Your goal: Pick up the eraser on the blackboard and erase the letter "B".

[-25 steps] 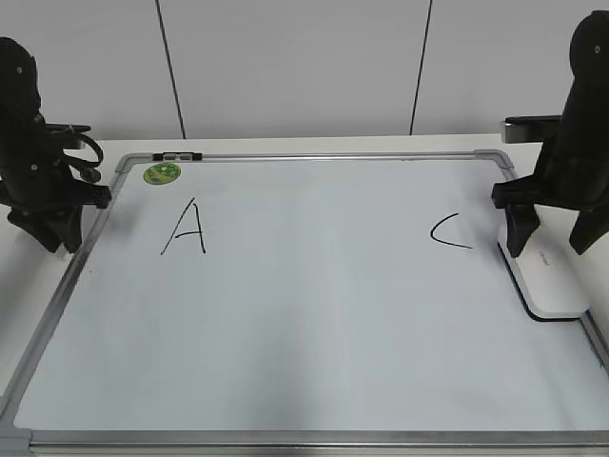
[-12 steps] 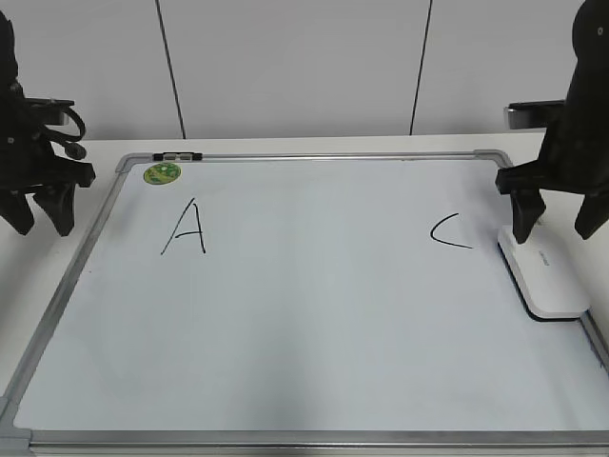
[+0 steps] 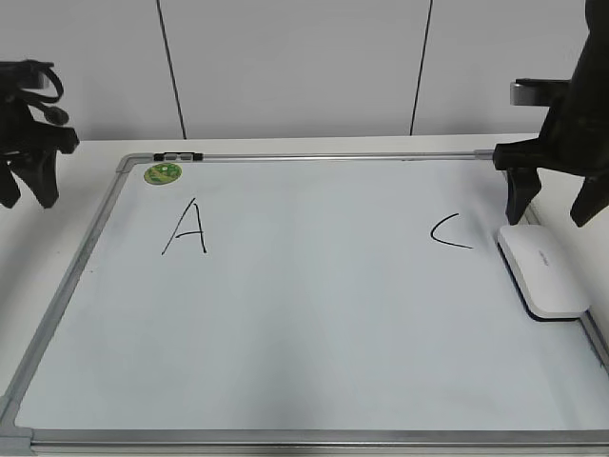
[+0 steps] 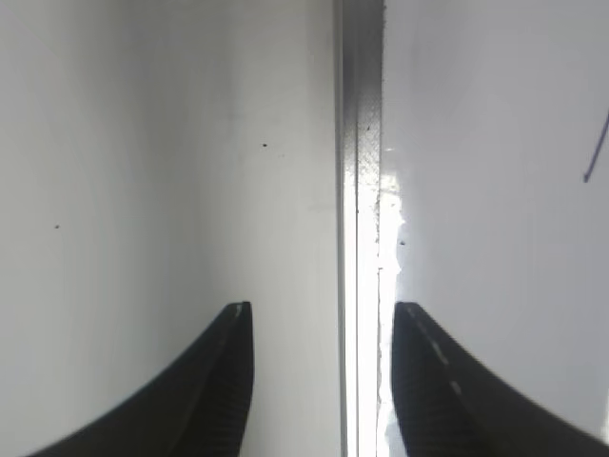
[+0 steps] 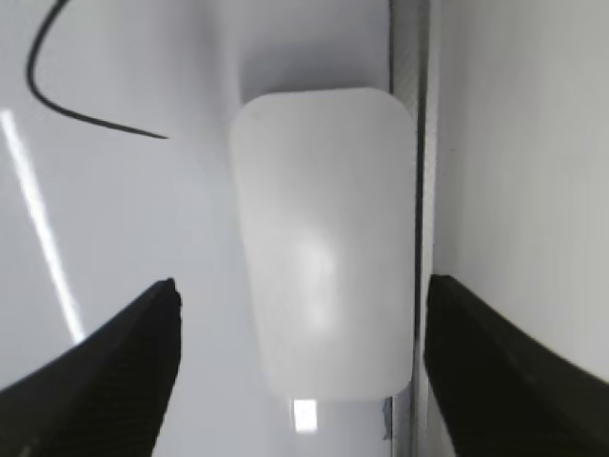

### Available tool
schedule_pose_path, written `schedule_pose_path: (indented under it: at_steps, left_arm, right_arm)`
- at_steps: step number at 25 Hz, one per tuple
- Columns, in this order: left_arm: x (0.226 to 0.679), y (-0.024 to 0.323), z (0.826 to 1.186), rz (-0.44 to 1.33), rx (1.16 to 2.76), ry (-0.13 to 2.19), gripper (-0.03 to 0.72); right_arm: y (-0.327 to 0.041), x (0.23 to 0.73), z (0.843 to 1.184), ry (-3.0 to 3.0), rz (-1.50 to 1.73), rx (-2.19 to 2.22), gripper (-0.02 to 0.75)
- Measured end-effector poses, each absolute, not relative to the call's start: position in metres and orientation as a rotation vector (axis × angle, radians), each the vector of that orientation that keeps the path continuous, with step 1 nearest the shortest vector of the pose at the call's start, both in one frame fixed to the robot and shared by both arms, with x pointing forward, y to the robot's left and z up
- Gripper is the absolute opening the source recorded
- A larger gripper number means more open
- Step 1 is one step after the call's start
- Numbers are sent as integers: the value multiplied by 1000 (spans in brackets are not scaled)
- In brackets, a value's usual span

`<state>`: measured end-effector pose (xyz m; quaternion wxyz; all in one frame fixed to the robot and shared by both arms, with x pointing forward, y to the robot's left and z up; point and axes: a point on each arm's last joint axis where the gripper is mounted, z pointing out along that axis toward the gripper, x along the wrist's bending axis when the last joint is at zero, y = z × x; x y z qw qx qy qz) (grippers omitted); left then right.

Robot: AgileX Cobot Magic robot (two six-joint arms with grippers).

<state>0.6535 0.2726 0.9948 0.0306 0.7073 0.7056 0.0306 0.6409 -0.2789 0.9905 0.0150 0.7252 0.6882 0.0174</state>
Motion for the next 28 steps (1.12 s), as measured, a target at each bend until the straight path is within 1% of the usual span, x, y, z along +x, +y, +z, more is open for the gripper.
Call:
schedule_pose_path:
  at_steps: [4, 8, 9, 11, 12, 14, 20, 24, 28]
  left_arm:
    - [639, 273, 1030, 160, 2132, 2132, 355]
    - [607, 275, 1053, 218, 2099, 2094, 355]
    - [595, 275, 1055, 225, 2094, 2089, 355]
    - [574, 276, 1060, 245, 2084, 2072, 354]
    - [563, 276, 1063, 264, 2084, 2062, 354]
    - [541, 278, 1069, 286, 2077, 2051, 350]
    - [477, 288, 1087, 435, 2057, 1994, 345]
    - [431, 292, 1094, 504, 2011, 1950, 328]
    - [390, 296, 1089, 550, 1973, 1917, 314]
  right_arm:
    - [-273, 614, 1023, 2136, 140, 2233, 586]
    - [-270, 578, 1039, 2135, 178, 2204, 586]
    - [-269, 567, 1043, 2125, 213, 2183, 585]
    - [-269, 562, 1047, 2115, 241, 2168, 585]
    - [-267, 547, 1050, 2105, 287, 2138, 585]
    - [-264, 535, 1055, 2101, 327, 2107, 585]
    - [-248, 509, 1071, 2140, 407, 2000, 585]
    - [-247, 486, 1071, 2161, 417, 1968, 576]
    - [-253, 451, 1068, 2157, 434, 1957, 573]
